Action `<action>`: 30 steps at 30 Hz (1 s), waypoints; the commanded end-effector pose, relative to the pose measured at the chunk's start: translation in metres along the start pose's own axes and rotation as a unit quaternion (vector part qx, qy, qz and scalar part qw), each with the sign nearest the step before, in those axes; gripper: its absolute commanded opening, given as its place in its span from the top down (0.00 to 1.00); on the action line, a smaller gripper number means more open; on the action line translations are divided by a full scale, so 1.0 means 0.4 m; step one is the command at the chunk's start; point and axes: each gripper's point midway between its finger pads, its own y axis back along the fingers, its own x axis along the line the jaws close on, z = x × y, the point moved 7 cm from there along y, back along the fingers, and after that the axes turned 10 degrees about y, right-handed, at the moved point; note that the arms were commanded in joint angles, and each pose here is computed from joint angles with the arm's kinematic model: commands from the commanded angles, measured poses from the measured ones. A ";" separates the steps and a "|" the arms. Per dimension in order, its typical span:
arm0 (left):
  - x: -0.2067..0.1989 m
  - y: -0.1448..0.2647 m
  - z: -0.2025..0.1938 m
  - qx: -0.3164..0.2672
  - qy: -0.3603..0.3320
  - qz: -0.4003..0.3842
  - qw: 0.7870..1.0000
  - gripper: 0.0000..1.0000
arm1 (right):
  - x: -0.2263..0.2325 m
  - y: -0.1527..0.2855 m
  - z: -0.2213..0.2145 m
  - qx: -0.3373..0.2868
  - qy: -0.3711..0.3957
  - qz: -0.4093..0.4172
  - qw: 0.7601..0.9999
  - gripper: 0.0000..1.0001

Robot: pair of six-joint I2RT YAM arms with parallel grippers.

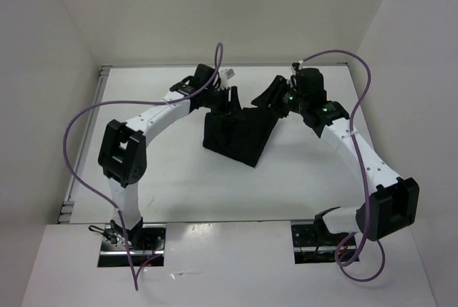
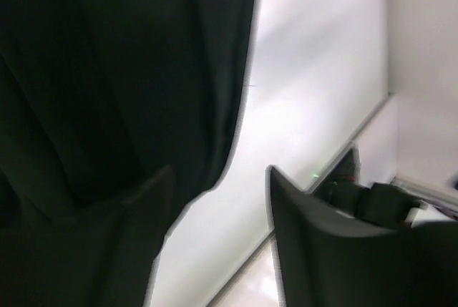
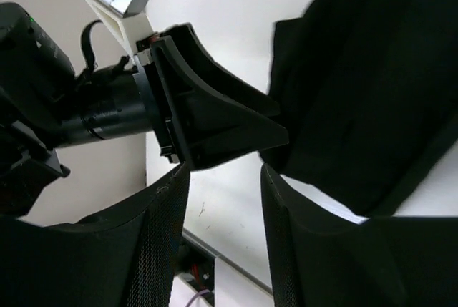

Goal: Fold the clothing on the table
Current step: Fold the skirt

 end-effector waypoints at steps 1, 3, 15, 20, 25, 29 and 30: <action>-0.001 0.001 0.032 -0.028 -0.016 0.053 0.998 0.30 | -0.035 0.015 -0.012 -0.006 -0.018 -0.032 0.999 0.50; 0.007 0.001 0.033 -0.041 -0.020 0.084 0.995 0.25 | -0.037 0.020 -0.024 0.002 -0.024 -0.031 0.999 0.50; 0.113 -0.018 0.010 -0.042 -0.029 0.212 0.976 0.25 | -0.066 0.017 -0.080 0.025 -0.050 -0.030 0.998 0.50; 0.152 -0.051 -0.039 -0.001 -0.017 0.195 0.981 0.30 | -0.076 0.028 -0.093 0.020 -0.054 -0.038 0.998 0.50; 0.150 -0.052 -0.086 0.030 -0.013 0.168 0.985 0.40 | -0.081 0.026 -0.099 0.023 -0.056 -0.041 0.997 0.50; 0.172 -0.058 -0.119 0.056 -0.001 0.166 0.985 0.52 | -0.080 0.026 -0.099 0.023 -0.060 -0.041 0.997 0.50; 0.156 -0.053 -0.122 0.054 -0.007 0.161 0.986 0.60 | -0.080 0.026 -0.099 0.023 -0.060 -0.041 0.997 0.50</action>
